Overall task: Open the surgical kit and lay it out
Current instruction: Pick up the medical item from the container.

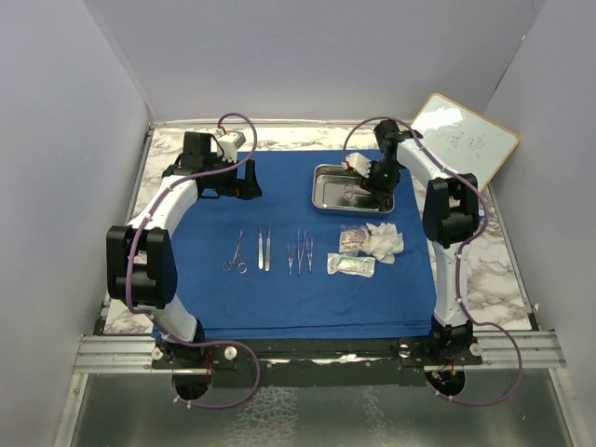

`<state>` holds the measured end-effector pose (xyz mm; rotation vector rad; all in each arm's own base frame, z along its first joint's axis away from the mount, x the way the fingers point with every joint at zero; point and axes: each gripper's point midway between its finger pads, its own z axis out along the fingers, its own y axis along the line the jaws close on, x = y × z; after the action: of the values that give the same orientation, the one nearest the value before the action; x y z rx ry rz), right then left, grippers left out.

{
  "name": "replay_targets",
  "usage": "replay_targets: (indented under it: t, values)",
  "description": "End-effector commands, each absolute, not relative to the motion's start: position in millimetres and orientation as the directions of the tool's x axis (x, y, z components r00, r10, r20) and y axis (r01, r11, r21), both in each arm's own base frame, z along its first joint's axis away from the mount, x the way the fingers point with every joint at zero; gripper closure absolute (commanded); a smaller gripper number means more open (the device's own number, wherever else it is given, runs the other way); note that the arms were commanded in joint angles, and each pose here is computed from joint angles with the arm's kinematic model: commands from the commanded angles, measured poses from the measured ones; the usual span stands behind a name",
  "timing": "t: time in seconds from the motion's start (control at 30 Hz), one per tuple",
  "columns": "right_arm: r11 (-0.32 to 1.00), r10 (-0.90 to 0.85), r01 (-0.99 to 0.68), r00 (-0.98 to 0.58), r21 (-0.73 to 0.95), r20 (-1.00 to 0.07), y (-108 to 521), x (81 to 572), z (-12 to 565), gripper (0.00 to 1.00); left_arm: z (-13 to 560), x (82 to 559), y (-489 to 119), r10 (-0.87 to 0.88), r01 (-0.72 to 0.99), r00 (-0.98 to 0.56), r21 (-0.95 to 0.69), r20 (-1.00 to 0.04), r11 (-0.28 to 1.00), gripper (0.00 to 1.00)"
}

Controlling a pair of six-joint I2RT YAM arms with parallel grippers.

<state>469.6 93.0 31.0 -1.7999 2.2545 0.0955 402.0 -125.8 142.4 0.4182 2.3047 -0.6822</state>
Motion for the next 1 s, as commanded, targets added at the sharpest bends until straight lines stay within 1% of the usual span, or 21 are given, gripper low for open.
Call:
replay_targets:
  t: [0.0, 0.37, 0.63, 0.97]
  values:
    - [0.215, -0.961, -0.969, -0.188, -0.121, -0.203, 87.0, 475.7, 28.3, 0.55, 146.0, 403.9, -130.3, 0.107, 0.488, -0.702, -0.365, -0.704, 0.793, 0.05]
    - [0.202, -0.962, -0.975, -0.179, -0.096, -0.206, 89.0, 475.3, 14.4, 0.59, 145.3, 404.7, -130.4, 0.104, 0.484, -0.705, -0.369, -0.702, 0.793, 0.05]
    - [0.19, -0.964, -0.98, -0.174, -0.059, -0.202, 90.2, 469.4, 2.2, 0.67, 145.8, 404.9, -129.8, 0.105, 0.484, -0.702, -0.364, -0.704, 0.796, 0.05]
    - [0.19, -0.964, -0.981, -0.176, -0.049, -0.201, 89.6, 465.1, -0.7, 0.8, 144.6, 404.9, -129.8, 0.105, 0.482, -0.705, -0.366, -0.701, 0.796, 0.05]
